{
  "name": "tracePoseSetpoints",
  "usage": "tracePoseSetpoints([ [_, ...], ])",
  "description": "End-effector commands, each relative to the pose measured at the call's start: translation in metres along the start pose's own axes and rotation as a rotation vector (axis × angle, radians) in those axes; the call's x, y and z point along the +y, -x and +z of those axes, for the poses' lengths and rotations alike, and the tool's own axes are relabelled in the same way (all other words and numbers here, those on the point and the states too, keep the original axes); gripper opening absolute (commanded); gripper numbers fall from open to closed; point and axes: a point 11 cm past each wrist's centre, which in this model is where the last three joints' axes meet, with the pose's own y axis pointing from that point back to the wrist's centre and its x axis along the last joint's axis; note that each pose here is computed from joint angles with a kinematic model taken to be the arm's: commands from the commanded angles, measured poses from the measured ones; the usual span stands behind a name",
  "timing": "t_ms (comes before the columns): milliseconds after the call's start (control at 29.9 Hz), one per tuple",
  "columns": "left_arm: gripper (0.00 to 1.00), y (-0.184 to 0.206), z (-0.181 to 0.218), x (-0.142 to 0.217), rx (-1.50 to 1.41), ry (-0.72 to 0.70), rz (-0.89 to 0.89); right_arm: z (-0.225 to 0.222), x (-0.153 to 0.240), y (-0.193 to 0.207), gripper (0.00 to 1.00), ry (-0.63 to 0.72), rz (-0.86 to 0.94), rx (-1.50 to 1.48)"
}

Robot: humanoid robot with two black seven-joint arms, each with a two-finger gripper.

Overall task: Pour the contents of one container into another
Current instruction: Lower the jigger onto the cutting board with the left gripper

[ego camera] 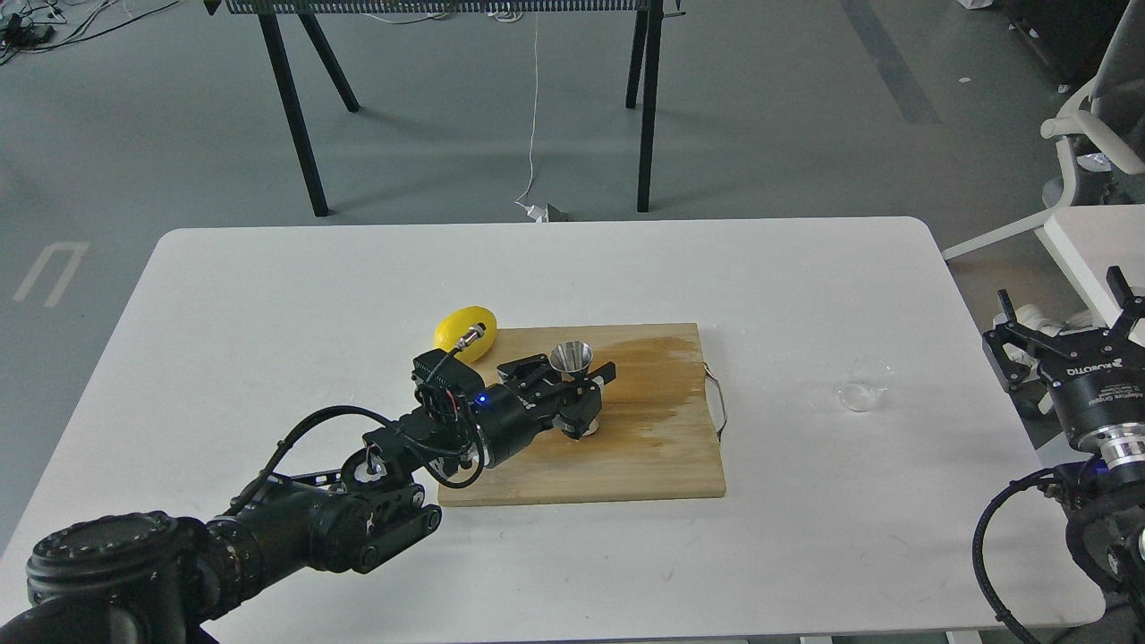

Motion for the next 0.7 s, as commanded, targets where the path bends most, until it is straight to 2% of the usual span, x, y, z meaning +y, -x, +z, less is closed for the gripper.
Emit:
tracePoseSetpoints([
  [0,0.6,0.0008,0.0001,0.0004,0.001,0.0,-0.001,0.0,0.0005,-0.0005,0.99,0.0,0.001,0.0],
  [67,0.65,0.0028,0.0002,0.0013,0.004,-0.002,-0.004,0.0,0.0005,-0.0005,0.99,0.0,0.001,0.0],
  [234,0.86,0.0039,0.0012,0.0017,0.007,0.0,-0.003,0.0,0.0005,-0.0005,0.99,0.0,0.001,0.0],
  [669,0.9,0.0085,0.0053,0.003,0.027,0.004,-0.001,0.0,0.0011,-0.0009,0.99,0.0,0.003,0.0],
])
